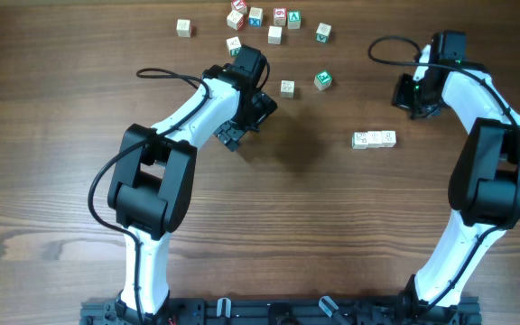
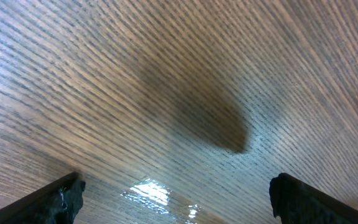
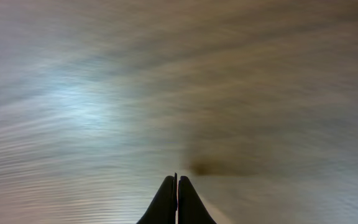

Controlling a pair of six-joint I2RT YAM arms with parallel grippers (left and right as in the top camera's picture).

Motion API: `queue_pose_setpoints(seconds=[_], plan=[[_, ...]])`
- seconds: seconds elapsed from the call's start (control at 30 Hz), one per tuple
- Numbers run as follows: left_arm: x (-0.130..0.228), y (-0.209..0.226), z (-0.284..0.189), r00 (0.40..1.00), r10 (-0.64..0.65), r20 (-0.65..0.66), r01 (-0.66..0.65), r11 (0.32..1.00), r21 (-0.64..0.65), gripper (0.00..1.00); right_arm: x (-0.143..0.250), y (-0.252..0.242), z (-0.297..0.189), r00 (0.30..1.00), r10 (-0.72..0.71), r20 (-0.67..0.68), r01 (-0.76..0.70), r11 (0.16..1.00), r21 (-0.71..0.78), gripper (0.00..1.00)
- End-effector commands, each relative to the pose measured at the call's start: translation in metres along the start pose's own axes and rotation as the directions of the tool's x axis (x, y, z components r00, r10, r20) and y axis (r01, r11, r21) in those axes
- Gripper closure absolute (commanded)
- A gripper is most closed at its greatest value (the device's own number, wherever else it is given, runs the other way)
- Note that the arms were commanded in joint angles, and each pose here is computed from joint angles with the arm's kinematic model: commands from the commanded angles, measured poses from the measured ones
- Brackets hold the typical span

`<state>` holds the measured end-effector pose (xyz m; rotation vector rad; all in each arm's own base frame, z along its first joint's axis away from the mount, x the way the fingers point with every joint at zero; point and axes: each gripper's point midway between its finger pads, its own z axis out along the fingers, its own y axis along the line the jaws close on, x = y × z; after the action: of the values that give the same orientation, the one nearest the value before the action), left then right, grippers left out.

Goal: Form a horizontal line
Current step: 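Lift the right gripper away and swing it to the right, then move the left gripper down to the row's left end beside the Z block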

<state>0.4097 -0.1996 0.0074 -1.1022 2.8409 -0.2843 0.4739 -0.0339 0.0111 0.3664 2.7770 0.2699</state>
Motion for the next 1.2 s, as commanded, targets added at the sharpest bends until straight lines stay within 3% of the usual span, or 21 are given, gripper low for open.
queue_pose_setpoints(seconds=[0.0,0.17,0.37,0.53,0.57,0.6,0.63,0.8,0.9,1.03,1.1,1.17], plan=[[0.0,0.003,0.005,1.0,0.001,0.014,-0.001,1.0,-0.007,0.0,0.006,0.045,0.005,0.999,-0.045,-0.021,0.039,0.972,-0.23,0.95],[0.0,0.003,0.005,1.0,0.001,0.015,-0.001,1.0,-0.005,0.0,-0.011,0.057,-0.003,0.997,-0.063,0.032,0.069,0.963,-0.259,0.96],[-0.001,0.002,0.005,1.0,0.002,0.017,-0.002,1.0,0.0,0.0,-0.034,0.089,-0.079,0.996,-0.073,0.051,0.086,0.934,-0.346,0.95],[-0.007,0.0,0.005,0.999,0.003,0.049,-0.003,1.0,0.003,0.0,-0.005,0.067,-0.151,0.997,-0.078,0.022,0.081,0.984,-0.157,0.95],[-0.008,0.0,0.005,0.999,0.003,0.054,-0.003,1.0,0.0,0.24,0.004,0.059,-0.163,0.998,-0.061,0.009,0.062,0.992,-0.108,0.95],[-0.007,0.001,0.005,0.999,0.01,0.048,-0.01,1.0,-0.002,0.66,0.013,0.052,-0.176,0.999,-0.033,-0.007,0.032,0.998,-0.061,0.95],[-0.004,0.001,0.005,0.999,0.035,0.031,-0.035,0.999,0.001,0.96,0.022,0.047,-0.188,1.0,-0.006,-0.017,0.005,1.0,-0.027,0.95],[0.02,-0.008,-0.01,0.98,0.194,-0.053,-0.191,0.98,0.057,0.96,0.057,0.046,-0.25,1.0,0.022,0.003,-0.022,1.0,0.006,0.95],[0.05,-0.025,-0.034,0.943,0.332,-0.038,-0.326,0.939,0.111,0.96,0.066,0.036,-0.277,0.997,0.043,0.064,-0.047,0.997,0.068,0.95],[0.123,-0.059,-0.052,0.771,0.635,0.049,-0.632,0.752,0.19,0.96,0.067,0.005,-0.302,0.964,0.19,0.187,-0.231,0.947,0.225,0.95],[0.144,-0.061,-0.049,0.716,0.691,0.099,-0.698,0.704,0.134,0.96,0.071,0.001,-0.303,0.959,0.214,0.184,-0.256,0.936,0.244,0.95],[0.162,-0.06,-0.047,0.699,0.699,0.154,-0.713,0.698,0.069,0.96,0.073,0.0,-0.299,0.961,0.217,0.171,-0.255,0.935,0.248,0.95]])
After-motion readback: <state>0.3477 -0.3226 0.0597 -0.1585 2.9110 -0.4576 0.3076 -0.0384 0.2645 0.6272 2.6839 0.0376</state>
